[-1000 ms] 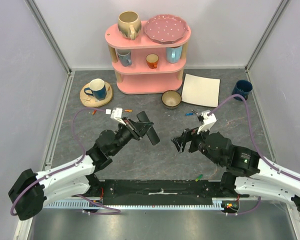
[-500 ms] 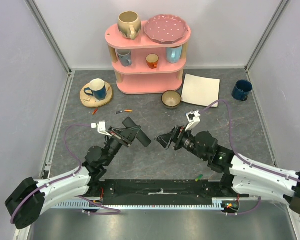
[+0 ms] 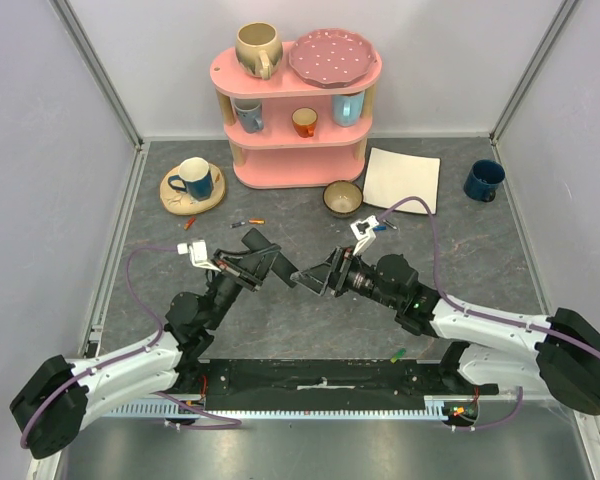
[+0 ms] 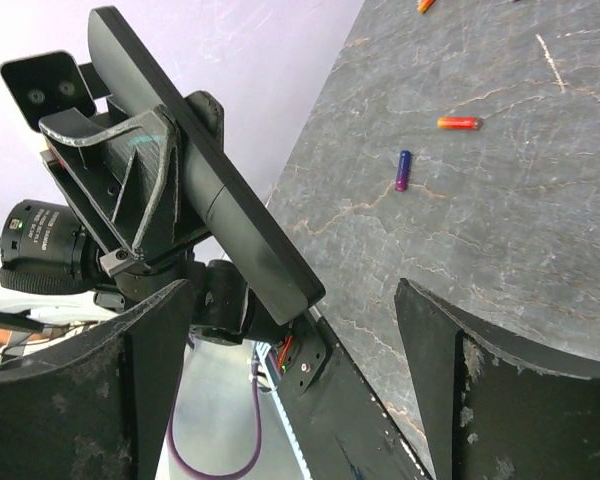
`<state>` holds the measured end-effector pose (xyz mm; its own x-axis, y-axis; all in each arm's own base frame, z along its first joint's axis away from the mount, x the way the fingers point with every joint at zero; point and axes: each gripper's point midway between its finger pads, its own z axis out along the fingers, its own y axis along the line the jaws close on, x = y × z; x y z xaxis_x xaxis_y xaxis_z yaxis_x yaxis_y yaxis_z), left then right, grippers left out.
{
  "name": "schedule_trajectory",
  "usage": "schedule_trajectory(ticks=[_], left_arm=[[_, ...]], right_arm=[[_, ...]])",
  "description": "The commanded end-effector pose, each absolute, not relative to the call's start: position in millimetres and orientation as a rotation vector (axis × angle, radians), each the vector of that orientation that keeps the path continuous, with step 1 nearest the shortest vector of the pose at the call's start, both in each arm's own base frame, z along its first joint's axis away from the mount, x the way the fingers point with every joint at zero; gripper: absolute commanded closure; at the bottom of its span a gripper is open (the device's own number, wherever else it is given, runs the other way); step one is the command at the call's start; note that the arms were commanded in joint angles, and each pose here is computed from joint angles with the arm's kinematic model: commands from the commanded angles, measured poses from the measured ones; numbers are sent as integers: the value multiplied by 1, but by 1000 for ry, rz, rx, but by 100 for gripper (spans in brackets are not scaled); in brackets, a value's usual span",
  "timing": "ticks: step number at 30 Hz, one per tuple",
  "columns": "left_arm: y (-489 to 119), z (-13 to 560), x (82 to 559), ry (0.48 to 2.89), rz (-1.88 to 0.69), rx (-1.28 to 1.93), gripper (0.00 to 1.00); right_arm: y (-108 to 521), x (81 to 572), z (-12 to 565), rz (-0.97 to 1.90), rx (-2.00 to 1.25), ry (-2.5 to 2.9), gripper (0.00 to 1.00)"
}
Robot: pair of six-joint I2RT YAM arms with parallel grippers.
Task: Load the batteries into the remote control
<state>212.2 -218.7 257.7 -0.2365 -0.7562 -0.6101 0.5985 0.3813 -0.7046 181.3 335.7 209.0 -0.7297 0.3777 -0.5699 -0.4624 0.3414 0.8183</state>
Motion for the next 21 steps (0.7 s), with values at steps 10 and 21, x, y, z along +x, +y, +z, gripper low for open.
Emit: schedule_trajectory(ticks=[10, 21], left_arm=[[-218, 281, 212, 1219, -1272, -136, 98], [-220, 281, 211, 1224, -1283, -130, 98]], right_arm=[[348, 183, 242, 1574, -144, 1744, 13], [358, 188, 240, 1592, -128, 1767, 19]])
